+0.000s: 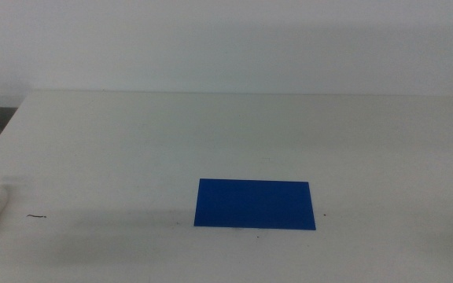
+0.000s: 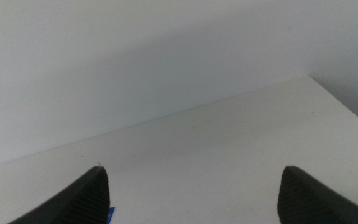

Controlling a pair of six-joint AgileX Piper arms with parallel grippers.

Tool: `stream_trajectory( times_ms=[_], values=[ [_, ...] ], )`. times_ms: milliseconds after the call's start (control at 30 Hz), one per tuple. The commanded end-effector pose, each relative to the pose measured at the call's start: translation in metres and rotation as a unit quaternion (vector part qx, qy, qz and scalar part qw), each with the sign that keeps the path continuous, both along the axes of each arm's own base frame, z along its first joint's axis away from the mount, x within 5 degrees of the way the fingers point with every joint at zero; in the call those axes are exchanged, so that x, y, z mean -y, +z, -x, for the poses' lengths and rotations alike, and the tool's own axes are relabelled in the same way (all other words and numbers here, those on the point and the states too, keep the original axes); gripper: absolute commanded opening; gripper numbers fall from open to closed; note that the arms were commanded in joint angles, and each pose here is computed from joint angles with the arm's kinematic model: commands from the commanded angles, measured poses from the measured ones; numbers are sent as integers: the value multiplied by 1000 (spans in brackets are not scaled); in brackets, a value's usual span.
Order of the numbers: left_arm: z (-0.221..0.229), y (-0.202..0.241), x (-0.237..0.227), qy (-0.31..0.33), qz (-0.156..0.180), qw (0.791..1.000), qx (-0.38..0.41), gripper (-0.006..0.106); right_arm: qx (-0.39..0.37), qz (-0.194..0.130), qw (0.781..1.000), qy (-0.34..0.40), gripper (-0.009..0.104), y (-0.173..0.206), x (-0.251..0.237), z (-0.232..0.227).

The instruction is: Use one arm to grab the shoe from the table and place it on the mat.

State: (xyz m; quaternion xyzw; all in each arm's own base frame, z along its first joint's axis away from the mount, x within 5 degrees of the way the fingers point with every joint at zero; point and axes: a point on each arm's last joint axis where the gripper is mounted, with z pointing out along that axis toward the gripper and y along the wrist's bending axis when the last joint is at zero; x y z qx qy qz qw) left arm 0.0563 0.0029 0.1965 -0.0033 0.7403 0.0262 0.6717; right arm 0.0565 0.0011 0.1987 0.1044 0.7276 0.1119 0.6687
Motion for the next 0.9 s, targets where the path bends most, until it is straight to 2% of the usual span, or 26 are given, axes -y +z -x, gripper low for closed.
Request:
stream_trajectory(
  times_ms=[0,133,200,333,433,567,600,667,867],
  values=[
    [0,1,0,2,2,1000,3,94,5,6,1000,1,79,0,0,0],
    [-11,40,-3,26,39,994,-98,94,5,6,1000,1,79,0,0,0],
    [-23,72,-6,41,45,981,-183,94,5,6,1000,1,79,0,0,0],
    [-52,115,-11,56,51,928,-364,94,5,6,1000,1,79,0,0,0],
    [-81,132,-16,67,45,894,-441,94,5,6,1000,1,79,0,0,0],
    [-122,140,-22,73,42,860,-504,94,5,6,1000,1,79,0,0,0],
    [-138,139,-24,64,18,859,-508,94,5,6,1000,1,79,0,0,0],
    [-161,133,-30,57,2,860,-507,94,5,6,1000,1,79,0,0,0],
    [-206,105,-65,33,40,829,-557,94,5,6,1000,1,79,0,0,0]
  ],
)
